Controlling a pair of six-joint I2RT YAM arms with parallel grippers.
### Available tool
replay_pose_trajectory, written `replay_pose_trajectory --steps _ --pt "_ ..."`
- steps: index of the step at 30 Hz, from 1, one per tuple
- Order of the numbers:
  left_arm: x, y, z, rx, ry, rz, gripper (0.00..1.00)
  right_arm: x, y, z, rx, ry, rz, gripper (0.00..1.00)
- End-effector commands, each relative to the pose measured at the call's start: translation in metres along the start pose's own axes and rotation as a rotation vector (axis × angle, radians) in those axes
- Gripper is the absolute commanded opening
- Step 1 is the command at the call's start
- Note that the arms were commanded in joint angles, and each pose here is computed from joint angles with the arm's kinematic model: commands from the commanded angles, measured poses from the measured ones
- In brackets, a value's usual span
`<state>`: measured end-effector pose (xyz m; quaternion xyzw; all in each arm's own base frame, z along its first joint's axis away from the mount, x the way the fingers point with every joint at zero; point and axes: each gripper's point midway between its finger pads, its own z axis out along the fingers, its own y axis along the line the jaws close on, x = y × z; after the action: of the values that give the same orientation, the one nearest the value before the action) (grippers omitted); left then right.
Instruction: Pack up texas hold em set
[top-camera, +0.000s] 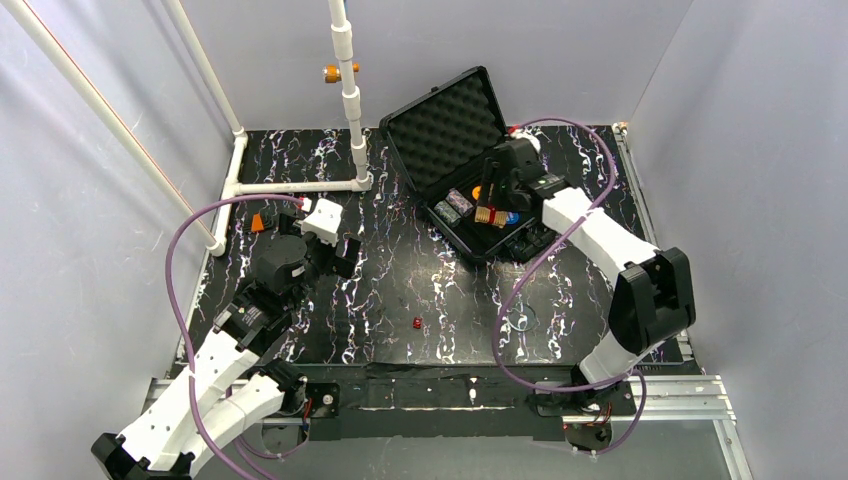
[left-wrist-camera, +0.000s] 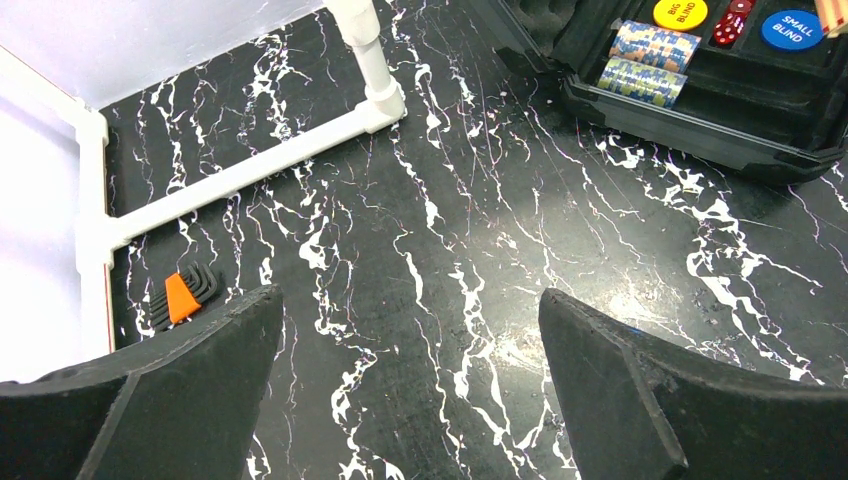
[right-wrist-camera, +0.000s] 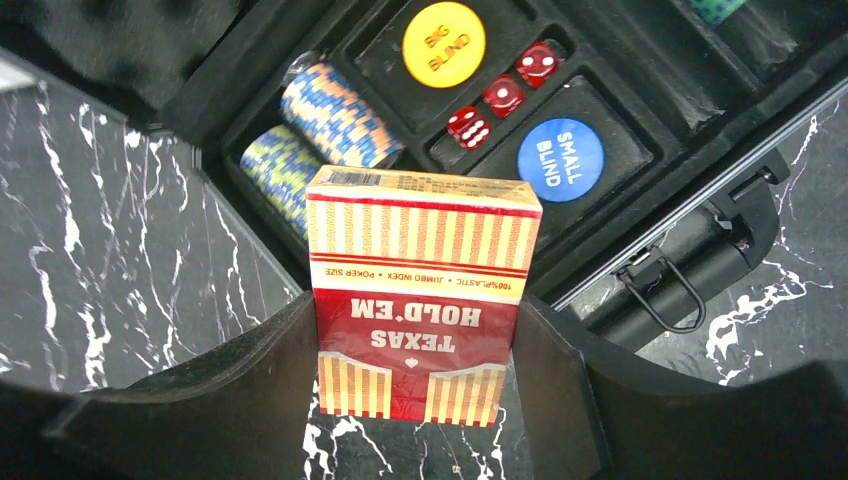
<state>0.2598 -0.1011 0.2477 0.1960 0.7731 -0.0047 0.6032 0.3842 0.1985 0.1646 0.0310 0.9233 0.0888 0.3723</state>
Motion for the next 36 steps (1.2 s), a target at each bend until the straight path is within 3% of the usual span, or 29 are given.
replay_pose_trajectory --steps 1,5,15,26,36 --pt "-0.003 0.000 -0.004 0.006 -0.015 -0.008 0.99 -0.041 0.006 -0.007 -0.170 -0.107 0.170 0.02" --pt "-0.005 0.000 -0.005 0.009 -0.019 -0.010 0.99 -0.039 -0.017 0.004 -0.095 -0.084 0.260 0.01" --pt "-0.005 -0.002 -0.005 0.021 -0.020 -0.015 0.99 -0.022 -0.087 0.032 0.449 0.037 0.377 0.01" --pt "-0.007 -0.002 -0.007 0.021 -0.027 -0.020 0.99 -0.012 -0.095 0.054 0.563 0.050 0.474 0.01" --pt "-0.007 -0.002 -0.008 0.026 -0.032 -0.023 0.99 -0.012 -0.096 0.074 0.552 0.023 0.488 0.01"
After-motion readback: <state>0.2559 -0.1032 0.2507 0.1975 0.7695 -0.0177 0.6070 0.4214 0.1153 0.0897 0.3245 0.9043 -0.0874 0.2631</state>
